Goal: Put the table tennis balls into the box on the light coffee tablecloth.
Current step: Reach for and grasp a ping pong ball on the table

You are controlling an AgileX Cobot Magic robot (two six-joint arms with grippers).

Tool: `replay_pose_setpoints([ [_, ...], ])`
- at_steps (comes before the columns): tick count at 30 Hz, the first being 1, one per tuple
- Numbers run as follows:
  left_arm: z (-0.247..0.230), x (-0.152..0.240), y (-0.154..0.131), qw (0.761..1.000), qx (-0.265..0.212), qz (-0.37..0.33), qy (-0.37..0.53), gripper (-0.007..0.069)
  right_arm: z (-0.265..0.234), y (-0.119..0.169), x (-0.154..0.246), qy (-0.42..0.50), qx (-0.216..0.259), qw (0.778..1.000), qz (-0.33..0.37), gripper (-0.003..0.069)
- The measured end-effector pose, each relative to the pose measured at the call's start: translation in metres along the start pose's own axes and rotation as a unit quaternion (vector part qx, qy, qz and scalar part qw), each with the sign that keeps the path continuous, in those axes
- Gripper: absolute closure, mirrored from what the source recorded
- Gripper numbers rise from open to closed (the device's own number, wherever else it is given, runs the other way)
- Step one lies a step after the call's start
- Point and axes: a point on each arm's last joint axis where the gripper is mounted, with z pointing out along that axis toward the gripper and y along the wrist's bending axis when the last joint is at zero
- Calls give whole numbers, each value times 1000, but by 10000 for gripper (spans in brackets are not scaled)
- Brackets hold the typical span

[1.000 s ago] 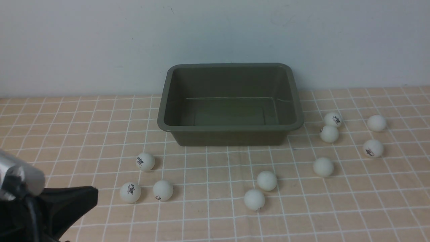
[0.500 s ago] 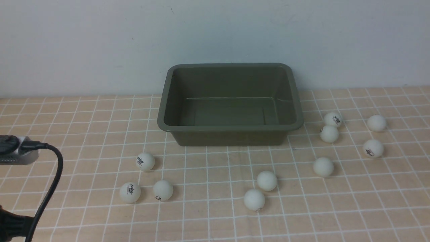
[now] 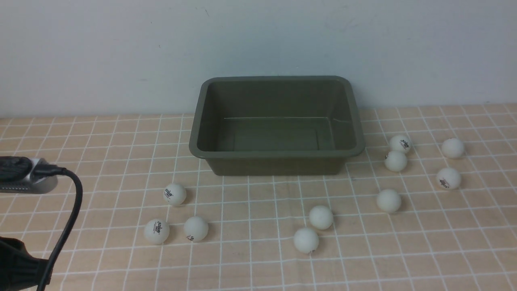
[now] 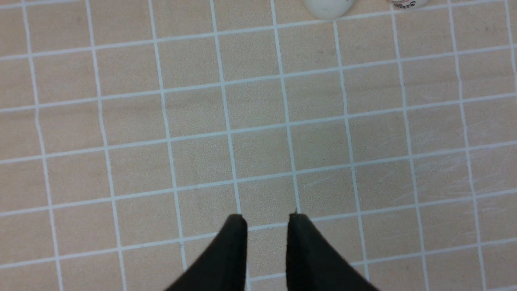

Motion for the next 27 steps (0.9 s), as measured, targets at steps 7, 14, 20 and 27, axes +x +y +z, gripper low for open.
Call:
replay_pose_setpoints([
  [7,0,0,0,1000,2,0,0,340,0,6,2,13,-35,999,9,301],
  [14,0,0,-4,1000,22,-11,0,284,3,-1,-13,-50,-2,999,20,60],
  [20,-1,1,-12,997,67,-33,10,284,33,-21,-67,-38,32,998,47,27],
  [27,-1,1,-13,997,69,-33,10,284,86,-46,-137,19,56,997,47,34],
])
